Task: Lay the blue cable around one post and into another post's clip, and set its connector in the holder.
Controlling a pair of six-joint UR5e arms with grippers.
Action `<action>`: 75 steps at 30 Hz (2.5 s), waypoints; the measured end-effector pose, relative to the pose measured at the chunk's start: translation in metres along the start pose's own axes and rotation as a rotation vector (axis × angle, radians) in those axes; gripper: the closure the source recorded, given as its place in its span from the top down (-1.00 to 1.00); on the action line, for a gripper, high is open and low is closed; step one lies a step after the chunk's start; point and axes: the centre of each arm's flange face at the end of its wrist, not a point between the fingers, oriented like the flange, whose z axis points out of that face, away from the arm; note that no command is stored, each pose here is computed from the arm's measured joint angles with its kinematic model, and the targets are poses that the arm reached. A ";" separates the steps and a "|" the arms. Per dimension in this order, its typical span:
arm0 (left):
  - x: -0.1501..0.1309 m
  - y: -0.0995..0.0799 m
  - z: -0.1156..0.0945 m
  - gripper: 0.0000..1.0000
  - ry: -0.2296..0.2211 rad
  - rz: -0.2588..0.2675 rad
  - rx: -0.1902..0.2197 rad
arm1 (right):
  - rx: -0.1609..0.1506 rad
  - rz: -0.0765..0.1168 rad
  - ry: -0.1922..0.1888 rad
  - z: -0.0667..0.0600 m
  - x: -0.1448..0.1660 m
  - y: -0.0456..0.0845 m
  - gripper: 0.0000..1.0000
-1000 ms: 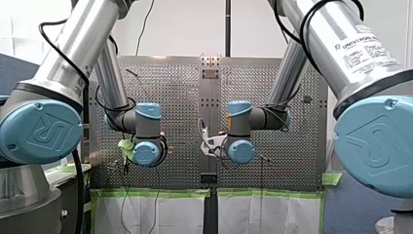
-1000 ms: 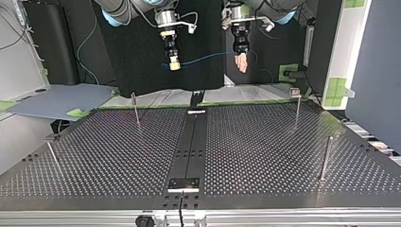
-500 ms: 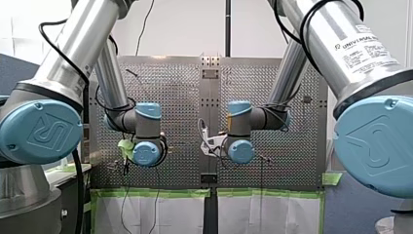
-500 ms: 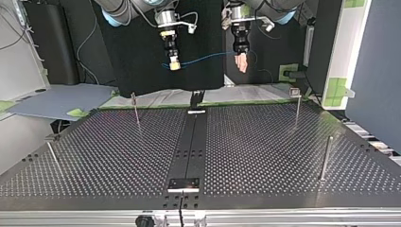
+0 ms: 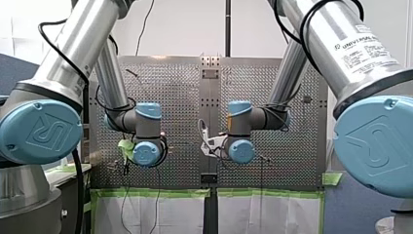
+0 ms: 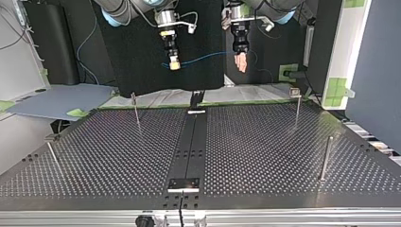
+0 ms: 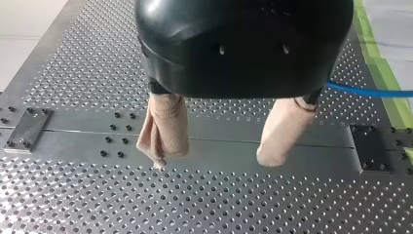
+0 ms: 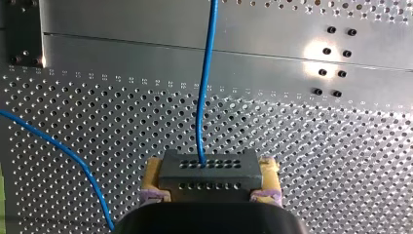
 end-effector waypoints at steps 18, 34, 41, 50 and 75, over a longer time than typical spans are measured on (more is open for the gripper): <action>-0.003 0.000 -0.008 1.00 0.007 -0.004 0.000 | 0.001 0.012 -0.007 -0.006 0.004 -0.004 -1.00; -0.041 -0.016 -0.043 1.00 0.019 -0.001 0.037 | 0.027 0.089 -0.121 -0.035 -0.002 -0.027 -1.00; -0.042 -0.015 -0.045 1.00 0.033 0.010 0.037 | 0.027 0.090 -0.126 -0.036 -0.002 -0.027 -1.00; -0.061 -0.015 -0.049 1.00 0.027 0.038 0.054 | -0.007 0.125 -0.073 -0.024 0.042 -0.035 -1.00; -0.191 -0.037 -0.019 1.00 -0.110 -0.197 0.018 | -0.057 0.171 0.101 0.010 0.210 -0.009 -1.00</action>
